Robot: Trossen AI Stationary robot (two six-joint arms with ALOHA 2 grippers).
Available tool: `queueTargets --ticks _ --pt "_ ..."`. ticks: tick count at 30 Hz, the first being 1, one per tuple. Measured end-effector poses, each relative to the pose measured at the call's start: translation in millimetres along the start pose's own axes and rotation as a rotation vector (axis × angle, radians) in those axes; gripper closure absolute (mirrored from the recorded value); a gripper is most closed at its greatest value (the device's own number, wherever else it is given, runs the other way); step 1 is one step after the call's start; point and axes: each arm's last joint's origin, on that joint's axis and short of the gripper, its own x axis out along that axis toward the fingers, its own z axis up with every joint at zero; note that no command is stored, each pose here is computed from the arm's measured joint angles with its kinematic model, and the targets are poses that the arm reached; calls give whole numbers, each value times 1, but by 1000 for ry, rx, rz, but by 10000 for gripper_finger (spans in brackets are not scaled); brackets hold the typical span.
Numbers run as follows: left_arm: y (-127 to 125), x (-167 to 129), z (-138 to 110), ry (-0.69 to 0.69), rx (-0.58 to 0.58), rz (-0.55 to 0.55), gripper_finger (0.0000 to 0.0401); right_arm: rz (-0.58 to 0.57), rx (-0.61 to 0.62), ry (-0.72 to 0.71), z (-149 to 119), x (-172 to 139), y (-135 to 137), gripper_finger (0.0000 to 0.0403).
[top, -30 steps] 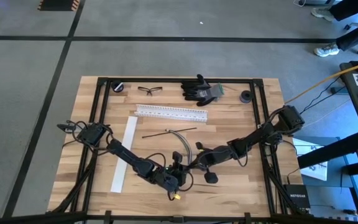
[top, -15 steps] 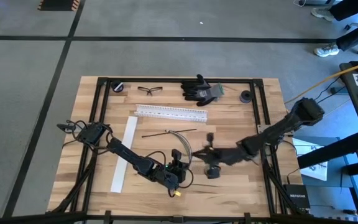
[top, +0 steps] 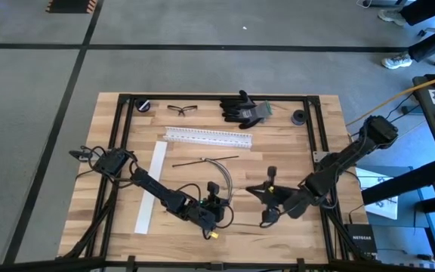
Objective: Ziptie cables
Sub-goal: Wrap the black zip tie on the cable
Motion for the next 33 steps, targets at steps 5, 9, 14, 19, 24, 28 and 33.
queueTargets --ticks 5,9,14,19,24,28,33 --pt "0 0 0 -1 -3 3 401 24 99 90 -10 -1 -1 337" --pt "0 0 0 -1 -6 5 401 152 176 218 -21 -3 1 276" --pt "0 0 1 -10 -7 8 401 236 279 229 -45 7 14 230" --pt "1 1 2 -22 5 12 401 293 360 120 -67 33 19 222" --pt "1 1 3 -24 -26 13 401 360 404 73 -73 60 12 221" --pt "1 1 3 -23 -21 13 401 436 438 -2 -71 76 3 221" --pt "1 1 3 -23 -21 13 401 485 462 -12 -75 91 0 222"
